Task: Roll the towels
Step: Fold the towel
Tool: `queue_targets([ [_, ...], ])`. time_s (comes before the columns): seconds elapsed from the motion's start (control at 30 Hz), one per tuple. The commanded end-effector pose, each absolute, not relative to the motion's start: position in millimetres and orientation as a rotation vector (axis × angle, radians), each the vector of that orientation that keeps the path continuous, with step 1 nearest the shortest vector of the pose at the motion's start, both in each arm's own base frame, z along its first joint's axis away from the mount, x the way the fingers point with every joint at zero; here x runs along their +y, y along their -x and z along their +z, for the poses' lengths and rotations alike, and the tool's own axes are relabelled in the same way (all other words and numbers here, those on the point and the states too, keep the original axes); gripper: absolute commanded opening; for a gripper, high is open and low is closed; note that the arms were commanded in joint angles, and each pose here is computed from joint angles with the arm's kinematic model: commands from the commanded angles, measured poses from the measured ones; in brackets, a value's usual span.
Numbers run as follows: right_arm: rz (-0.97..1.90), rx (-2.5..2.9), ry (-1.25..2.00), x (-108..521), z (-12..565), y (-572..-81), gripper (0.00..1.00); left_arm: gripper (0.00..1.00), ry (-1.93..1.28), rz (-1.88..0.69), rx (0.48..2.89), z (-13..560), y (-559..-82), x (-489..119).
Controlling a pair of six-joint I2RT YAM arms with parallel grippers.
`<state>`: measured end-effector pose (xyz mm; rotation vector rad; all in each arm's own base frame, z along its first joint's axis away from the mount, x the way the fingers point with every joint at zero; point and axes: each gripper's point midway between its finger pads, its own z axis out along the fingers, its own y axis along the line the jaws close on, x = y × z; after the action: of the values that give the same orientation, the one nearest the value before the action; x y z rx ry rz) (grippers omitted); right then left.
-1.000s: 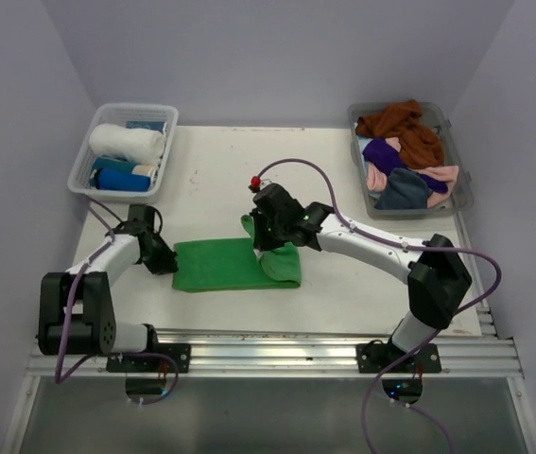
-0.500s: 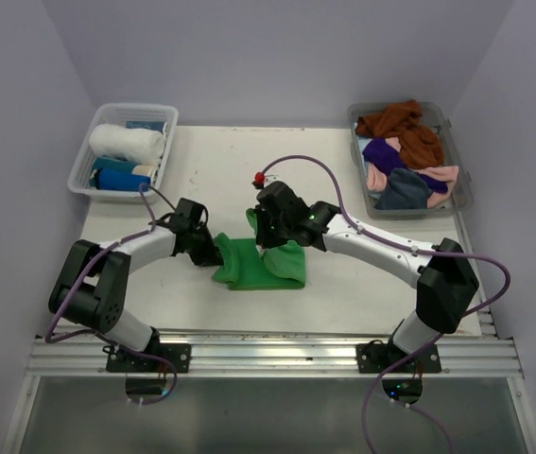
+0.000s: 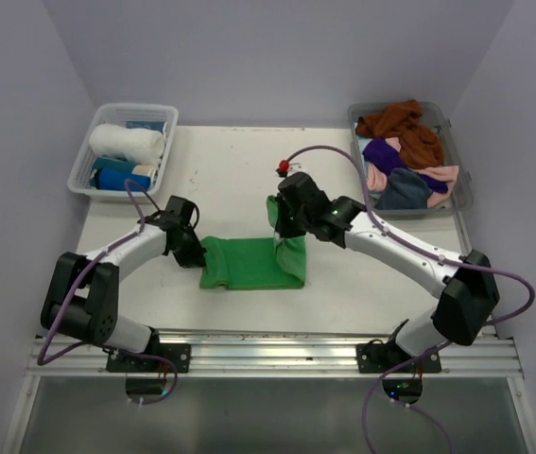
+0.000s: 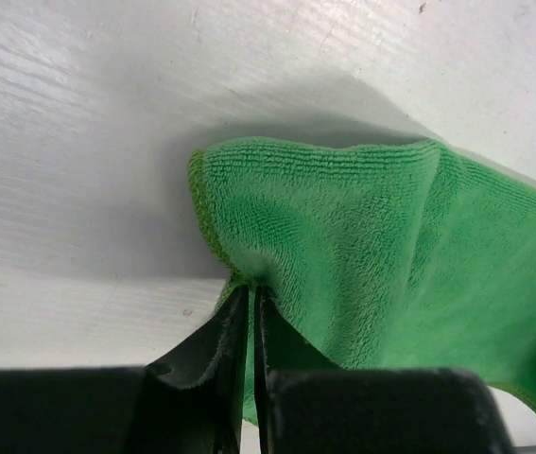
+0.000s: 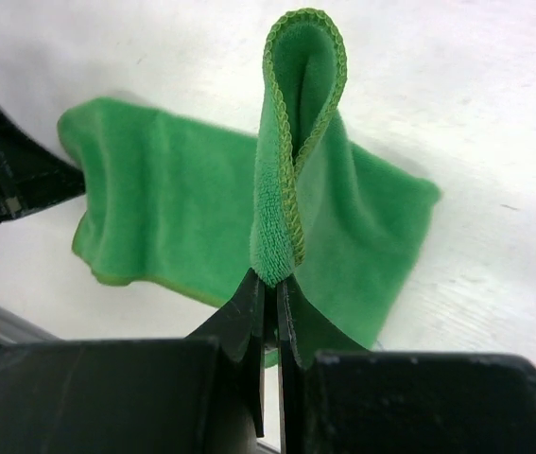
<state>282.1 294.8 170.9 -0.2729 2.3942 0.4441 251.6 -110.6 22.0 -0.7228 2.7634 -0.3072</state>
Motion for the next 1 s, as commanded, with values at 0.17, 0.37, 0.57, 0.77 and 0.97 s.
queue_targets([
  [0.17,0.262,2.310,0.008,188.1,198.5,-301.2,0.00,0.10,0.661,-0.234,2.734,32.9,-265.9,-101.5],
  [0.37,0.113,2.302,-0.131,118.5,193.1,-293.7,0.00,0.10,0.640,-0.246,2.729,37.7,-270.6,-103.6],
  [0.57,0.014,2.310,-0.217,75.5,182.7,-289.5,0.00,0.10,0.606,-0.300,2.730,43.8,-274.9,-111.7],
  [0.77,-0.030,2.298,-0.259,51.8,185.7,-291.6,0.00,0.10,0.588,-0.334,2.739,44.9,-274.8,-117.1],
  [0.97,-0.018,2.282,-0.267,47.1,194.0,-292.4,0.00,0.10,0.574,-0.321,2.755,40.2,-273.9,-116.2],
])
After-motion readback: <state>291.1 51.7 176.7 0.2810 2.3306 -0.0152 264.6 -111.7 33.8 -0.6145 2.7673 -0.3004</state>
